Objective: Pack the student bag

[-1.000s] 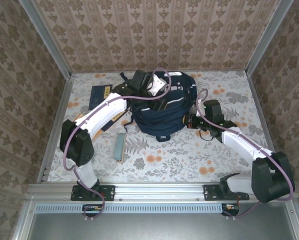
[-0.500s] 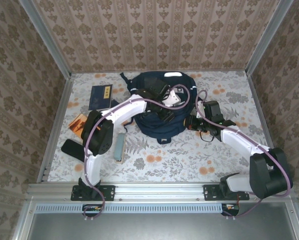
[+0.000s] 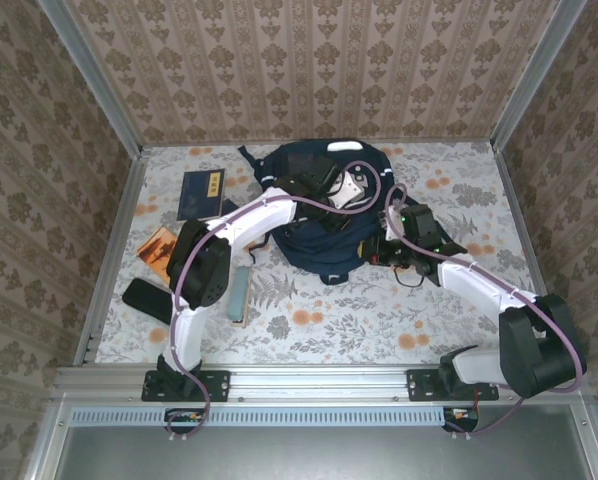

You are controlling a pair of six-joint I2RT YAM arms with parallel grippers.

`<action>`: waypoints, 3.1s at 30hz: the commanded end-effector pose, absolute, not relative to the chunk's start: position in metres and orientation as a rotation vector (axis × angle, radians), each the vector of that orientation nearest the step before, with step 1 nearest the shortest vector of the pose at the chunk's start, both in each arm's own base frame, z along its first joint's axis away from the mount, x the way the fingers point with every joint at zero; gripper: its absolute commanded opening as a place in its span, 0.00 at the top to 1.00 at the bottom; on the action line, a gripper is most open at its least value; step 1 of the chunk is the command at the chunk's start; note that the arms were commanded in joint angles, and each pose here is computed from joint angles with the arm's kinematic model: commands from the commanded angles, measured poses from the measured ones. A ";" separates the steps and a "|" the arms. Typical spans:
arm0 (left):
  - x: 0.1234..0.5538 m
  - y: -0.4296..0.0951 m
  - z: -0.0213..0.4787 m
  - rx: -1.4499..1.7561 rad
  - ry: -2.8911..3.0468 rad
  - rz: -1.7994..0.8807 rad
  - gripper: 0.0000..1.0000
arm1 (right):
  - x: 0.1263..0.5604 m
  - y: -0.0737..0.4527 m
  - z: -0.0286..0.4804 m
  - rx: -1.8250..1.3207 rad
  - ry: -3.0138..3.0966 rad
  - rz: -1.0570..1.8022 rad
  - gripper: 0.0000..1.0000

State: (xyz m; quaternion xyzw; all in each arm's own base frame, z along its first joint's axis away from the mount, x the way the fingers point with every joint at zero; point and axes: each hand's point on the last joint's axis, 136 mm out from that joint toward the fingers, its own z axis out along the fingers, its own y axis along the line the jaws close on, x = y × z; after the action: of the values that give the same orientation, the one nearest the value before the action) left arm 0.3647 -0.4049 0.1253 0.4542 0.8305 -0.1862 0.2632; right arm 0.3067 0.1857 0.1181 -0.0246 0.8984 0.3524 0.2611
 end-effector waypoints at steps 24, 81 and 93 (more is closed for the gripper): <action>0.366 -0.325 0.211 0.498 2.347 -0.611 0.32 | 0.315 0.107 0.137 0.771 2.325 0.876 0.26; 0.257 -0.343 0.112 0.151 2.526 -0.747 0.61 | 0.367 0.206 0.189 0.399 2.341 1.150 1.00; 0.266 -0.349 0.112 0.122 2.492 -0.790 0.80 | 0.365 0.199 0.182 0.420 2.364 1.093 1.00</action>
State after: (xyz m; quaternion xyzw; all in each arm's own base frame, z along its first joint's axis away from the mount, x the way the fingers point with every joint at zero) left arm 0.2602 -0.3521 0.1121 0.0561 0.9221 -0.2910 0.2487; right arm 0.3624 0.1926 0.1460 0.1851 0.8808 0.3788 0.2153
